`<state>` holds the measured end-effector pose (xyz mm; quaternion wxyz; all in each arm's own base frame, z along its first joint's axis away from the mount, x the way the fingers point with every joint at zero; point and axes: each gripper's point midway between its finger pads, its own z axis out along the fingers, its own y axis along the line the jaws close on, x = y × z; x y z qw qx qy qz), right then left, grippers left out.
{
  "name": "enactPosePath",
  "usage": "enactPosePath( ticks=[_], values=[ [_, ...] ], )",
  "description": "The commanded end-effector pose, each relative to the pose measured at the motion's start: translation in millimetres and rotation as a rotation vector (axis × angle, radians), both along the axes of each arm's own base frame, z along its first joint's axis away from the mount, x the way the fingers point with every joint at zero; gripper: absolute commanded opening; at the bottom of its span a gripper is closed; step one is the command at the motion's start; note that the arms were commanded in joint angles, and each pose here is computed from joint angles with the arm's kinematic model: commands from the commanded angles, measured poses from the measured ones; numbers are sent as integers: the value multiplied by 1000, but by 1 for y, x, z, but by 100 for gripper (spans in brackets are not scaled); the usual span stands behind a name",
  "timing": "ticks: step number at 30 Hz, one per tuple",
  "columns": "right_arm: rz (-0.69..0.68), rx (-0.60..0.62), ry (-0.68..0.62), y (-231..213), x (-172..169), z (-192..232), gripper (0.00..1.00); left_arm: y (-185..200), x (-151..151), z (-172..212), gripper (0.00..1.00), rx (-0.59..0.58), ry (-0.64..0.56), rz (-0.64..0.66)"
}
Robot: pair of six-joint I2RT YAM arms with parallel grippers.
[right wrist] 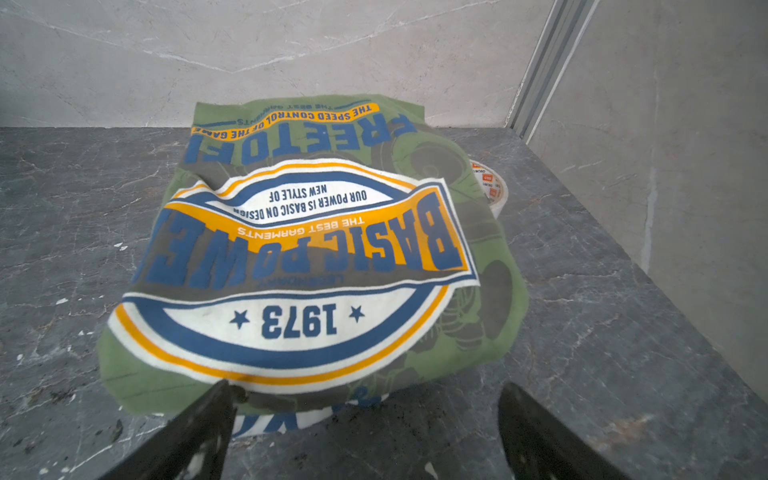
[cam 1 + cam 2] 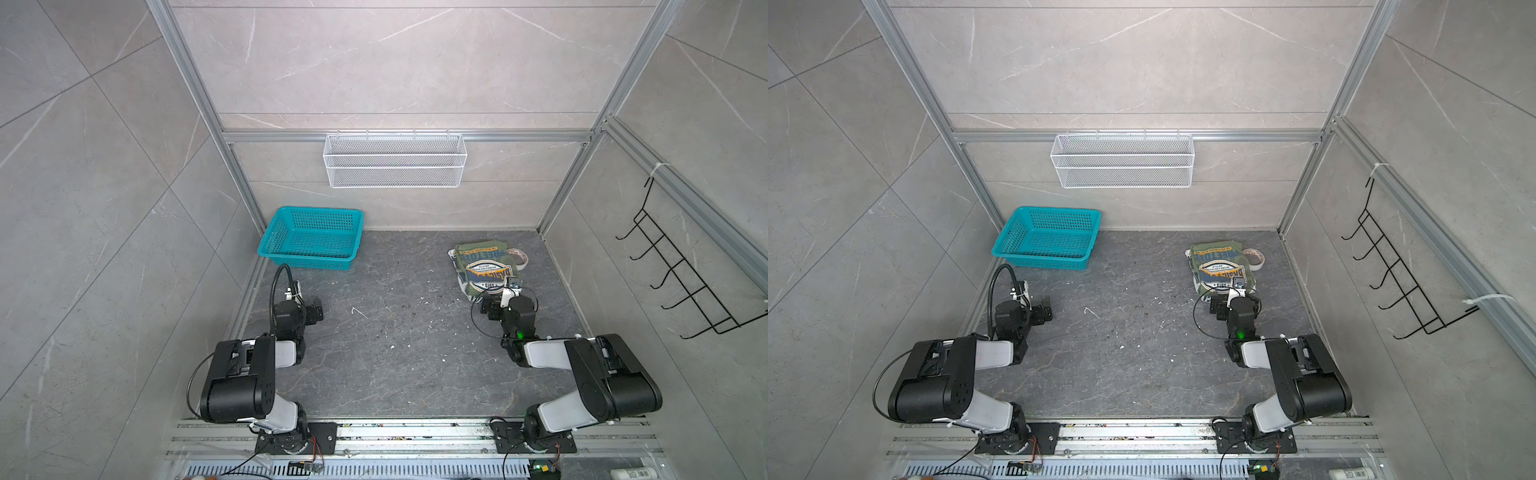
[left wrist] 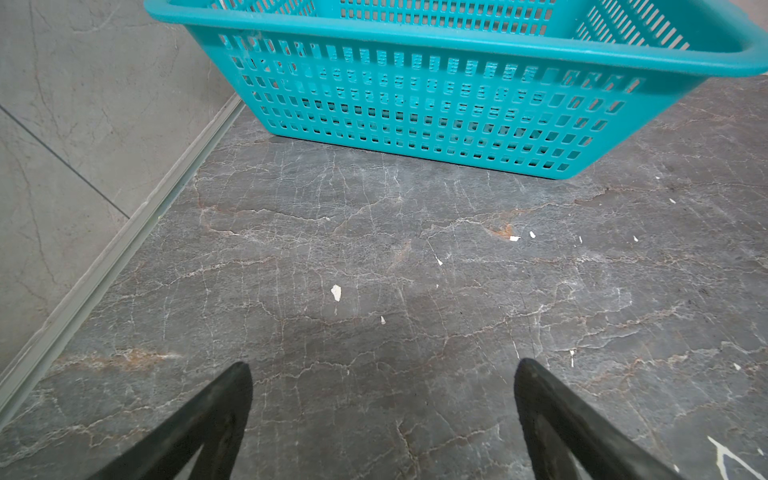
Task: Fold and stack the tank tops
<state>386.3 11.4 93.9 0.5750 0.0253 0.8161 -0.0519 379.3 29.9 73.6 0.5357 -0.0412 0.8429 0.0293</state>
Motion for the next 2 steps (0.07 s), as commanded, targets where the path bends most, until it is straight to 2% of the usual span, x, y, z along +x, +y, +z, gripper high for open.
enactPosePath(
  ticks=[1, 2],
  values=[
    [2, -11, -6, 1, 0, 1, 99, 0, 5, 11, 100, -12, -41, -3],
    [3, -11, -9, 1, 0, 1, 99, 0, 5, 11, 100, -12, -42, -4]
  ],
)
